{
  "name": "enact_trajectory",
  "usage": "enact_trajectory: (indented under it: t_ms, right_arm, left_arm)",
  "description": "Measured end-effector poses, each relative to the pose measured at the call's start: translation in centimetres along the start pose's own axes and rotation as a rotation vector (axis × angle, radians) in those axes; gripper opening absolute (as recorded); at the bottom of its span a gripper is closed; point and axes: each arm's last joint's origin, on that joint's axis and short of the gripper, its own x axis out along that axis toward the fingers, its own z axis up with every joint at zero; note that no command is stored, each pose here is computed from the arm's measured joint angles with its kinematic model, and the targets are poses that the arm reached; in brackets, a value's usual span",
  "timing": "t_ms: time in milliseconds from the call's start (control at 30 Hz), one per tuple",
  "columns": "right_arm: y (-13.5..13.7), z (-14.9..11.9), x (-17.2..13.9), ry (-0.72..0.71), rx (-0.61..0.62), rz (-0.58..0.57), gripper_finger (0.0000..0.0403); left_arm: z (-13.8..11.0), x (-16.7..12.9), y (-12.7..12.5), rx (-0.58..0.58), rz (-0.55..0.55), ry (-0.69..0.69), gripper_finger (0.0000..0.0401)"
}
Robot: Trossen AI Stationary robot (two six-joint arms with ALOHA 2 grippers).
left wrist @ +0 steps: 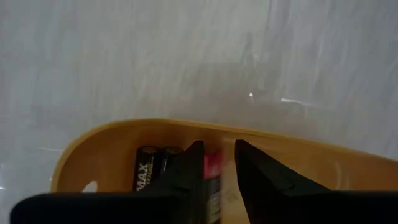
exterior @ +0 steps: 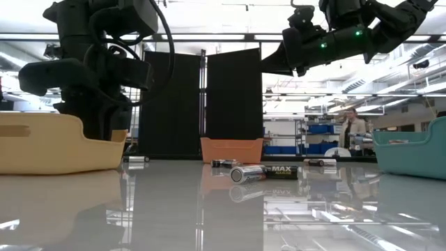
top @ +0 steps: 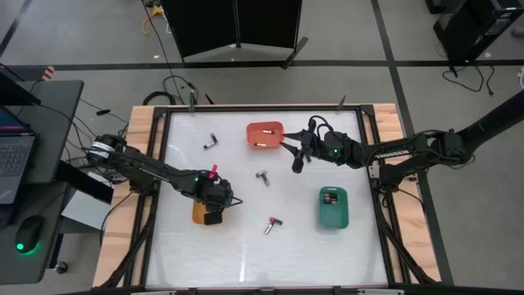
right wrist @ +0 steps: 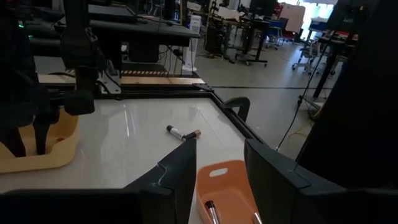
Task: Sort batteries
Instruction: Put the red battery into the yellow bin, then put the silver battery into the orange bin
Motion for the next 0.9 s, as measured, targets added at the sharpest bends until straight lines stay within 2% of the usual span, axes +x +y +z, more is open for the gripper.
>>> enact_trajectory:
  t_ms: [200, 400, 533, 600, 700, 900]
  right_arm:
    - [0.0, 0.0, 0.0, 0.000, -0.007, 0.000, 0.0143]
    - [0.0, 0.0, 0.0, 0.003, -0.010, 0.001, 0.0119]
    - [0.0, -0.2, 0.0, 0.023, -0.016, 0.004, 0.0080]
    - [0.1, -0.4, 0.0, 0.041, -0.021, 0.006, 0.0052]
    - [0.1, -0.5, 0.0, 0.054, -0.024, 0.008, 0.0013]
    - [0.1, -0.9, -0.1, 0.091, -0.029, 0.012, 0.0020]
  left_arm:
    - [0.7, -1.0, -0.2, 0.000, 0.000, 0.004, 0.0090]
    - [2.0, -4.3, -0.4, -0.004, -0.026, -0.052, 0.0058]
    - [3.2, -6.1, -0.4, 0.027, -0.052, -0.281, 0.0013]
    - [4.1, -6.3, -0.1, 0.031, -0.088, -0.440, 0.0007]
    - [4.8, -5.7, 0.9, 0.046, -0.101, -0.583, 0.0008]
    - [5.6, -4.6, 3.1, 0.048, -0.133, -0.755, 0.0004]
